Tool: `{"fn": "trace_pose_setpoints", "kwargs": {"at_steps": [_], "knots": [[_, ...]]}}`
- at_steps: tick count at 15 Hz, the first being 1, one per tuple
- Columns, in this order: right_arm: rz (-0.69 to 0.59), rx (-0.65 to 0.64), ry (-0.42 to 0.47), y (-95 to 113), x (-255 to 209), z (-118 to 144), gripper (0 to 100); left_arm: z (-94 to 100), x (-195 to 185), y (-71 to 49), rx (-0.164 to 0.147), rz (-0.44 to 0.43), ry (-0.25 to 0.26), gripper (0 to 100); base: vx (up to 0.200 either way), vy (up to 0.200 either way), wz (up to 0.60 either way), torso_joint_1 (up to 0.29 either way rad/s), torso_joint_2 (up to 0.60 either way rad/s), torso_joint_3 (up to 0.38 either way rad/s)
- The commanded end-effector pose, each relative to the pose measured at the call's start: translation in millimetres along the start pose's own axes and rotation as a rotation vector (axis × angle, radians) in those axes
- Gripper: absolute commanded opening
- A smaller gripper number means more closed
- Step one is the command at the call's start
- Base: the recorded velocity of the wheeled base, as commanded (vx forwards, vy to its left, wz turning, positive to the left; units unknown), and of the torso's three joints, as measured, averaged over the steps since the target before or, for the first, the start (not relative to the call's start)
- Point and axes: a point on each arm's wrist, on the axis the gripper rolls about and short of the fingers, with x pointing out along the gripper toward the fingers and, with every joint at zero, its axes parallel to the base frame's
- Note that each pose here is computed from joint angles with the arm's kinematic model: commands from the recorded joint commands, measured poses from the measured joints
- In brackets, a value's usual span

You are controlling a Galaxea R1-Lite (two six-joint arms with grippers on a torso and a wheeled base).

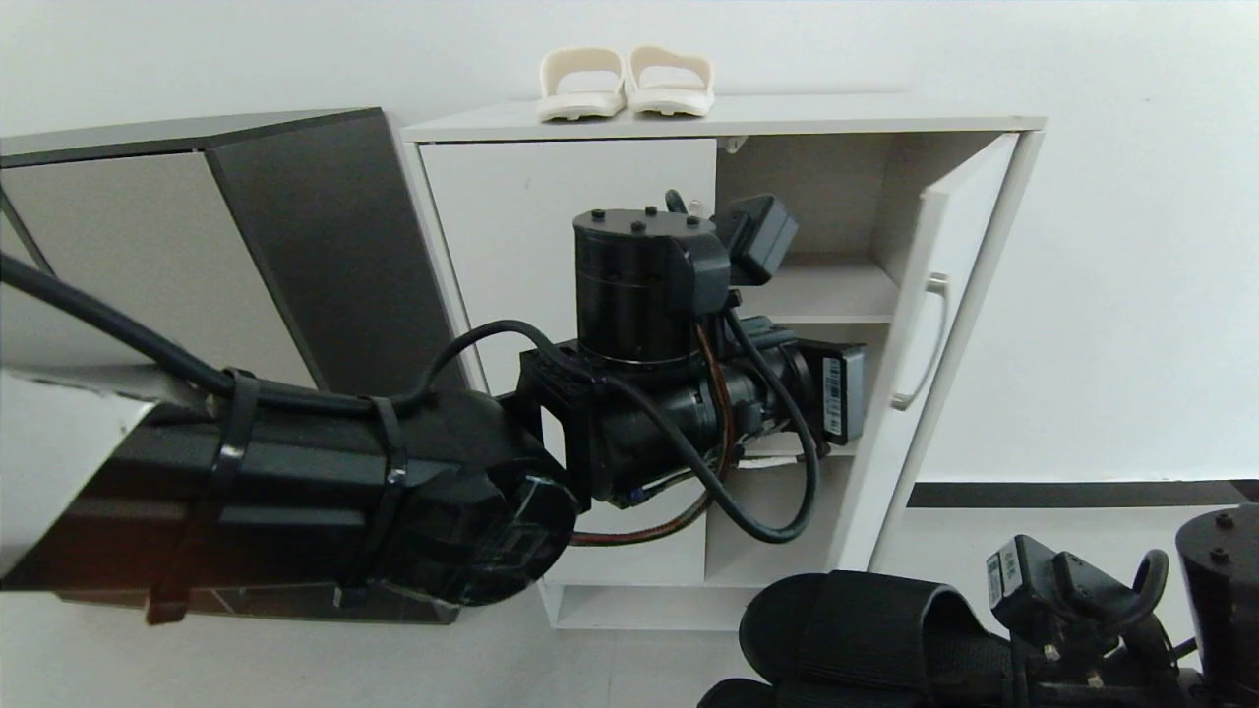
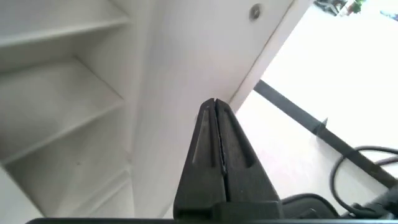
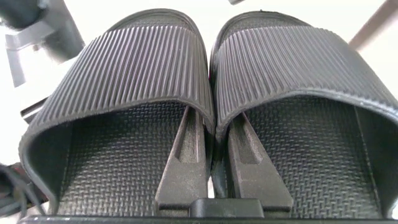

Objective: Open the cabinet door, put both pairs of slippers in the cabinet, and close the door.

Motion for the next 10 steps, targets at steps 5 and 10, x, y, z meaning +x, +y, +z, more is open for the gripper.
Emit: {"fn": "trace_pose_setpoints", "kwargs": {"at_steps": [5,10], "knots": [[0.015,-0.005,-0.007,2.7,1.5,2.1,0,23.6,-23.8,17.1,0.006,0.135,-0.082,0,-0.040,0.000,0.00,0.000,0.00,0.000],[-0.251,0.100,-0.034,-14.6,15.2,25.6,0,42.2,-161.9,18.0,0.022,0.417,-0.167,0,0.000,0.000,0.00,0.000,0.00,0.000]]}}
